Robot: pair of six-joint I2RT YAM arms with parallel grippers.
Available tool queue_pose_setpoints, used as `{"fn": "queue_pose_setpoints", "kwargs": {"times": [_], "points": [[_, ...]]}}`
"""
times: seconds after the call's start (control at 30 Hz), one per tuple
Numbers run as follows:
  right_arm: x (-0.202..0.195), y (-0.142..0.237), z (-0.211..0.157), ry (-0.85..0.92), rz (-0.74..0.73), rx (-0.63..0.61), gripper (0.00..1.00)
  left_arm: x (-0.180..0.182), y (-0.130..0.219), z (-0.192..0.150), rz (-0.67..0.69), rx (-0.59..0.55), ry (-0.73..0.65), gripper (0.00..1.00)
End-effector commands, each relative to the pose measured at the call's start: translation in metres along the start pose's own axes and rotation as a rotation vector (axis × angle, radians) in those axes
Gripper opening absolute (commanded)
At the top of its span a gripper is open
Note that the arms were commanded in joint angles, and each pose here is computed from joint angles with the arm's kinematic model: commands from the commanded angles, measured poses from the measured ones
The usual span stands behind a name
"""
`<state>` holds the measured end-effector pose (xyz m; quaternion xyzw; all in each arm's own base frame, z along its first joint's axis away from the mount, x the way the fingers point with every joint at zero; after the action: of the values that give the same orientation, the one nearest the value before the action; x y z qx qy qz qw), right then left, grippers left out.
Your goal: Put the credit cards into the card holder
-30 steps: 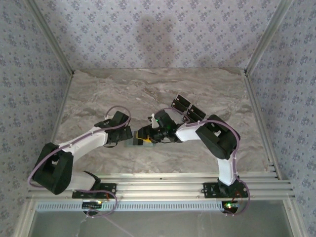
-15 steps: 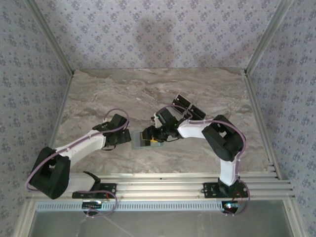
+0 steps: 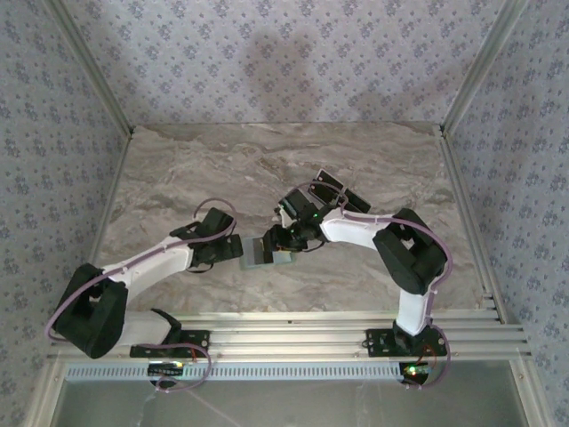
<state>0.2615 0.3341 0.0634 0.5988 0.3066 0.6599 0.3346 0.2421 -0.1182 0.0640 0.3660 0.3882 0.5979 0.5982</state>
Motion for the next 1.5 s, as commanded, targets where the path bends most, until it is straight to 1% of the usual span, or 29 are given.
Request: {"fn": "queue_pose_setpoints", "kwargs": {"times": [0.0,0.1,0.23,0.3,0.33,0.6,0.83,1.3,1.47], "points": [[0.0,0.004,0.003,0.011,-0.049,-0.014,0.3,-0.003,-0.005,-0.005,-0.004,0.01,-0.008,1.0],[0.001,-0.001,0.001,0.013,-0.059,-0.003,0.17,-0.003,-0.009,-0.007,-0.004,0.014,-0.009,1.0],[0.002,-0.006,0.0,0.031,-0.071,0.007,0.13,-0.003,-0.014,-0.011,-0.002,0.022,-0.01,1.0],[-0.001,-0.009,-0.001,0.046,-0.082,0.013,0.12,-0.003,-0.015,-0.013,0.002,0.025,-0.011,1.0],[0.009,-0.006,0.007,0.056,-0.063,-0.008,0.12,-0.002,-0.016,-0.013,0.003,0.028,-0.012,1.0],[-0.001,-0.017,0.01,0.045,-0.104,-0.004,0.09,0.0,-0.022,-0.019,0.016,0.041,-0.02,1.0],[-0.003,-0.027,0.009,0.045,-0.112,0.015,0.08,0.002,-0.026,-0.023,0.025,0.05,-0.021,1.0],[0.021,-0.043,0.002,0.073,-0.071,0.047,0.08,0.002,-0.029,-0.025,0.026,0.059,-0.023,1.0],[0.033,-0.03,0.004,0.085,-0.044,0.022,0.07,0.003,-0.028,-0.025,0.028,0.059,-0.024,1.0]]}}
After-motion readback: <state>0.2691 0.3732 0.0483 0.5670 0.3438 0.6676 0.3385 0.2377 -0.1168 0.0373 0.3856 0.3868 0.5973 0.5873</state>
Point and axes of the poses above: each hand's point on the last joint's axis, 136 mm out from that joint toward the fingers, its own y axis back along the fingers, its own x axis along the line the jaws close on, z = x × y, the point moved 2 cm from there along y, back along the fingers, and after that the axes turned 11 degrees about -y, right-handed, at the moved point
